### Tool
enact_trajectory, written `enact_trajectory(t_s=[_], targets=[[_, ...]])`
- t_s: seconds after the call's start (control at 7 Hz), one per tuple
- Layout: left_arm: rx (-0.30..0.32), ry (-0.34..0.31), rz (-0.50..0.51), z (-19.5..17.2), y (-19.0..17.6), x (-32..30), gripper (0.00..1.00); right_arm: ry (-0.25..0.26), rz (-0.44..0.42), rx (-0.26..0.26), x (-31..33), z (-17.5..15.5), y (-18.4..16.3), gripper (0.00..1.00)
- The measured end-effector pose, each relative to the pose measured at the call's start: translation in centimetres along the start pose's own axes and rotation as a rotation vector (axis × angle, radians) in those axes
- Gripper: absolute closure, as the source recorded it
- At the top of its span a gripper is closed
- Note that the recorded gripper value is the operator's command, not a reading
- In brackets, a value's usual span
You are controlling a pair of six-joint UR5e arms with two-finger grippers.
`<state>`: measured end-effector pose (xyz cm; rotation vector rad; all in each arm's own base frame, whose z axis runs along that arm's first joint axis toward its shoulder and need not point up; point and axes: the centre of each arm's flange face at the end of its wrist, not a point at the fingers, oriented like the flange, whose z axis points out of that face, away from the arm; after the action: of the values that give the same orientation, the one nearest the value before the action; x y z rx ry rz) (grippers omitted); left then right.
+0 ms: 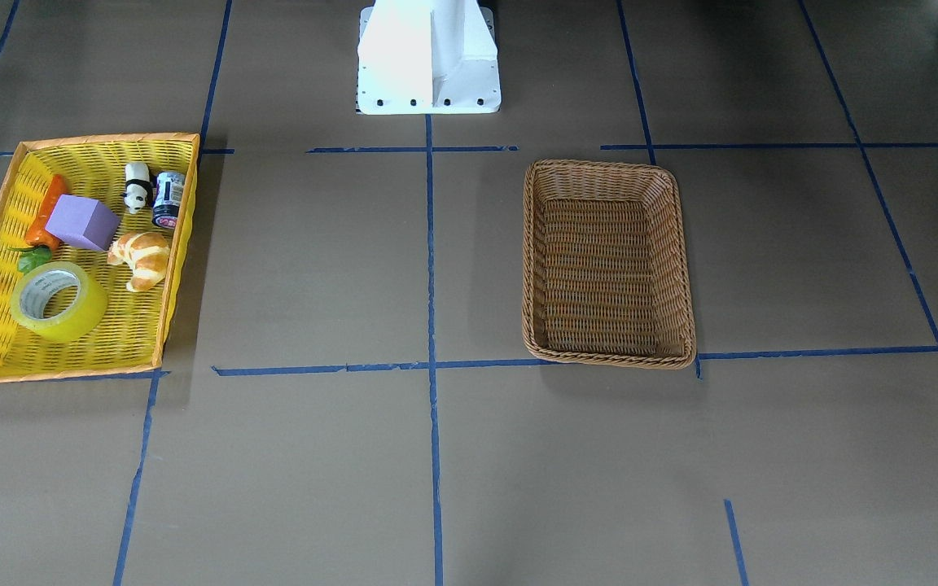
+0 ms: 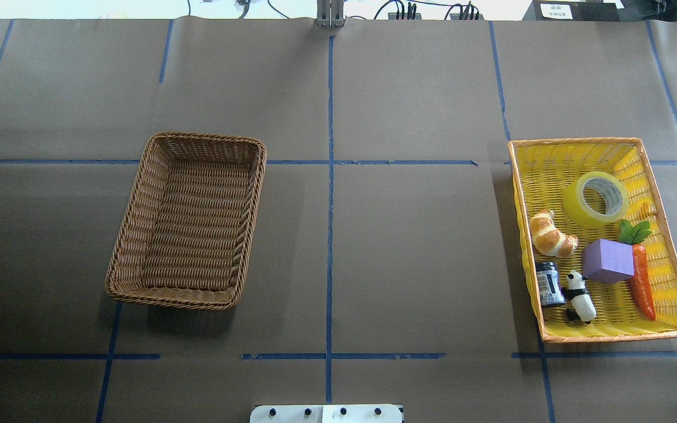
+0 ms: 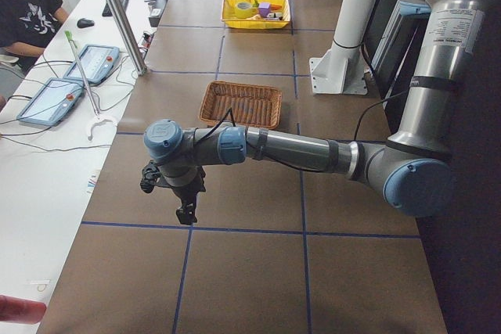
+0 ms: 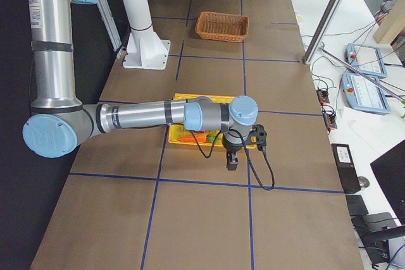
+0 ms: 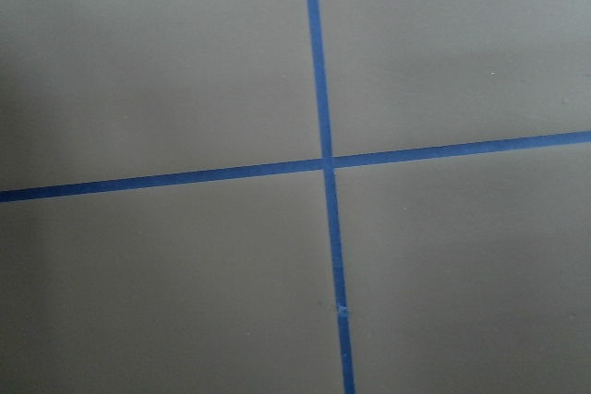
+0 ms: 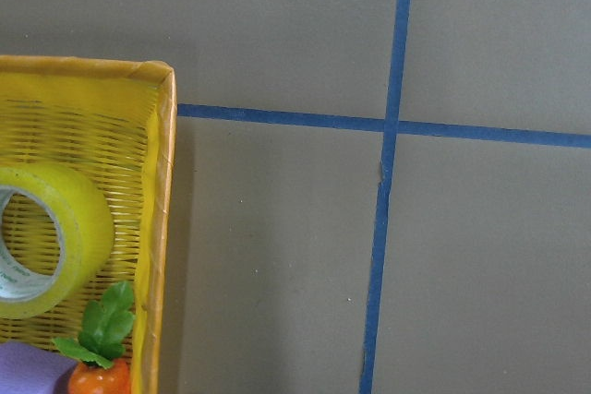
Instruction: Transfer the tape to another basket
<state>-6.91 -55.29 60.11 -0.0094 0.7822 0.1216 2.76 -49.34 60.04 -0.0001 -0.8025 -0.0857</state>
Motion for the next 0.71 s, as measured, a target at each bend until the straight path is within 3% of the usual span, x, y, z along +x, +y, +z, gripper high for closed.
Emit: enact_trajectory(t_s=[0.71], targets=[[0.005,0.013,0.004,-0.1,-0.1,0.2,0.00,-0.023,-0.043,-0.039,-2.6,1.9,-0.5,0.00]])
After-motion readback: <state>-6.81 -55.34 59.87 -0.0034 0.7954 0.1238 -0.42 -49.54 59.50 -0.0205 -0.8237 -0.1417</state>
